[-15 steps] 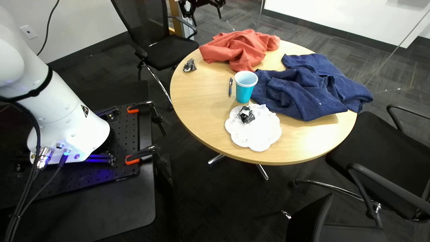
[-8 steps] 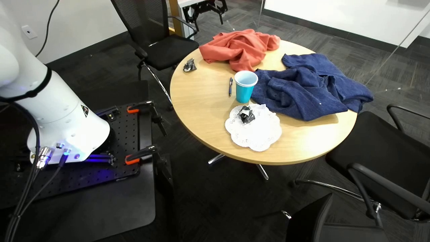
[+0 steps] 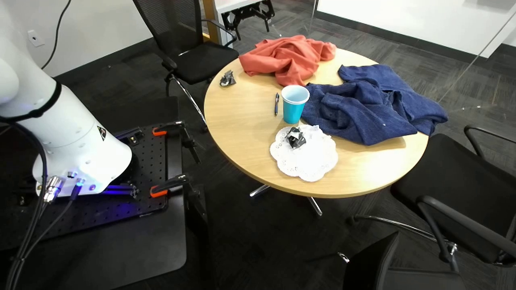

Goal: Take the pen from the table and place it in the blue cup

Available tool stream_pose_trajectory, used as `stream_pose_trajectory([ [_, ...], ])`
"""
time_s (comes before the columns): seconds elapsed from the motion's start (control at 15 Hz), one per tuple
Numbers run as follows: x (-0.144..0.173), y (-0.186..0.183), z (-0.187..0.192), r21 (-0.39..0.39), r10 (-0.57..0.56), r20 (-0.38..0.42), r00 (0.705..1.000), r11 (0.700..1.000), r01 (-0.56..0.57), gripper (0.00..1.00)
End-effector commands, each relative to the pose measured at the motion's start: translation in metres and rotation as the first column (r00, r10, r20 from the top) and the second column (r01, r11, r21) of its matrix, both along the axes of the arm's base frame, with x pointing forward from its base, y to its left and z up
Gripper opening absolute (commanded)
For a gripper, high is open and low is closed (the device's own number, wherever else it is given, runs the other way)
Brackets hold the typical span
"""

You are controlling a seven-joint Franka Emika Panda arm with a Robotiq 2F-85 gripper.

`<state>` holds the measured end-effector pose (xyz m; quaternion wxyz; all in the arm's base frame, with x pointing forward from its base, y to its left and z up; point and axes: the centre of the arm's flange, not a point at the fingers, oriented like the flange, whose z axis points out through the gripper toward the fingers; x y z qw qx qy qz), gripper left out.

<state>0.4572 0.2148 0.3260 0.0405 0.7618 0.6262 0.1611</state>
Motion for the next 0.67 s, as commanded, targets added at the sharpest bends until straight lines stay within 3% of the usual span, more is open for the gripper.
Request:
stream_pose_trajectory([
  [0.0, 0.019, 0.000, -0.020, 0.003, 0.005, 0.033, 0.999, 1.000, -0.005, 1.00],
  [0.6, 0.055, 0.007, -0.087, -0.029, -0.033, 0.008, 0.999, 0.999, 0.033, 1.00],
])
